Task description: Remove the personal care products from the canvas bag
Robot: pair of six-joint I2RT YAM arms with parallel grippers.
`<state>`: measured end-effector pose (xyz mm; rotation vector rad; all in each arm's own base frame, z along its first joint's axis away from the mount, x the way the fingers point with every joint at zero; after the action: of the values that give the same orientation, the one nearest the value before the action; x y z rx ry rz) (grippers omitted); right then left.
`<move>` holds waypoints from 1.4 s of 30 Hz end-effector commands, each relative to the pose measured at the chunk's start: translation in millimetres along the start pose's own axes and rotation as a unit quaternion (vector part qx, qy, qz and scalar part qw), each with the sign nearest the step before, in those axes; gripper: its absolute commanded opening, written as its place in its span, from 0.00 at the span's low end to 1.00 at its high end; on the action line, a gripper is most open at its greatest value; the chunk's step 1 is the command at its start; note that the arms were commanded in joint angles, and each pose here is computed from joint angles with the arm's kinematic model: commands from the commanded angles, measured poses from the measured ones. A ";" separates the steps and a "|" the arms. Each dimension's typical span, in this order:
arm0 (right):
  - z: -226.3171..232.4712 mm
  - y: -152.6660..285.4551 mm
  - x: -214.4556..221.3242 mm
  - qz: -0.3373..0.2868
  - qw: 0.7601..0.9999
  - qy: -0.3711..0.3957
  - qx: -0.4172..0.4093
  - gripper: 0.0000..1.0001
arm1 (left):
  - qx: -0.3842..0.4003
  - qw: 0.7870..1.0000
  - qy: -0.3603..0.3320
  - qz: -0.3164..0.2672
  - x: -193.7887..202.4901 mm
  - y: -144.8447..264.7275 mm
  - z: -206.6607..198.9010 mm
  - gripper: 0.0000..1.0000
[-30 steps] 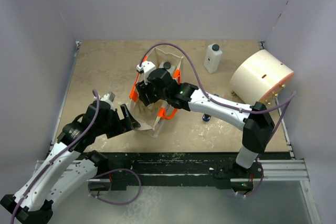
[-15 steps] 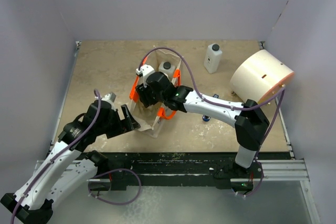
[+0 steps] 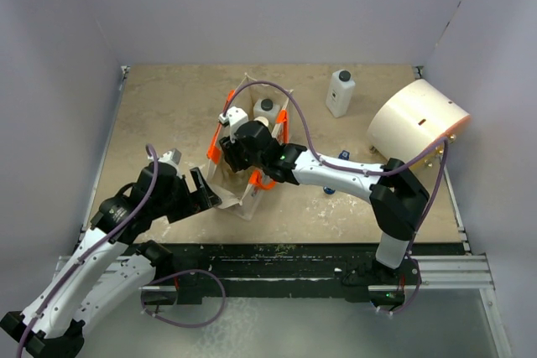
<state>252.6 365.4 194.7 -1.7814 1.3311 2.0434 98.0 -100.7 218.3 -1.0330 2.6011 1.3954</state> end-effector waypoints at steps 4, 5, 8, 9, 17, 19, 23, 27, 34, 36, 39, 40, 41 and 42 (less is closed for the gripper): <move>0.2 -8.4 9.8 -0.020 1.000 0.006 0.016 0.48 | -0.029 1.000 -0.006 0.004 0.6 5.0 6.1 0.92; 0.3 -10.2 12.9 -0.017 1.000 0.007 0.017 0.48 | -0.029 1.000 -0.006 0.003 0.6 5.1 6.2 0.92; 2.0 -11.6 14.1 -0.017 1.000 0.004 0.015 0.44 | -0.028 1.000 -0.004 0.001 0.2 4.8 5.7 0.93; 2.6 -11.1 14.1 -0.019 1.000 0.003 0.015 0.40 | -0.028 1.000 -0.004 0.003 0.4 4.3 5.8 0.93; 3.7 5.4 -14.6 -0.072 0.997 -0.008 0.036 0.02 | -0.024 1.000 -0.007 0.010 0.8 2.6 4.2 0.93; 2.3 10.3 -22.9 -0.098 0.994 -0.014 0.048 0.00 | -0.025 1.000 -0.009 0.012 1.2 2.8 4.8 0.93; 2.4 15.7 -39.0 -0.121 0.991 -0.032 0.049 0.00 | -0.022 1.000 -0.006 0.006 0.8 3.6 4.9 0.93; 3.8 20.8 -52.6 -0.140 0.987 -0.057 0.046 0.00 | -0.023 1.000 -0.010 0.013 1.5 2.2 4.5 0.93; 0.7 38.8 -69.4 -0.170 0.980 -0.090 0.049 0.00 | -0.022 1.000 -0.009 0.016 0.8 0.2 4.0 0.93; 0.2 44.7 -76.9 -0.173 0.979 -0.097 0.049 0.00 | -0.022 1.000 -0.006 0.014 -0.4 -0.5 4.0 0.93; -1.8 53.3 -85.2 -0.175 0.978 -0.103 0.051 0.00 | -0.019 1.000 -0.007 0.016 -1.1 -0.5 3.5 0.93; -1.9 56.7 -88.0 -0.173 0.978 -0.104 0.051 0.00 | -0.020 1.000 -0.007 0.016 -0.8 -0.4 4.1 0.93; -2.0 59.7 -90.7 -0.171 0.978 -0.108 0.050 0.00 | -0.021 1.000 -0.007 0.015 -0.7 -0.3 4.6 0.93; -1.1 62.6 -92.6 -0.165 0.979 -0.111 0.044 0.00 | -0.021 1.000 -0.006 0.013 -1.0 0.1 4.7 0.93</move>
<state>242.2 363.1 204.0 -1.6384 1.2973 1.9847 99.5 -101.5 218.6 -1.0134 2.6247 1.4000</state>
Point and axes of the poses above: each gripper's point midway between its finger pads, its own y axis back along the fingers, its own z axis along the line the jaws close on, x = y × z, the point moved 8 cm from there along y, back along the fingers, and after that the axes turned 11 degrees about y, right-handed, at the moved point
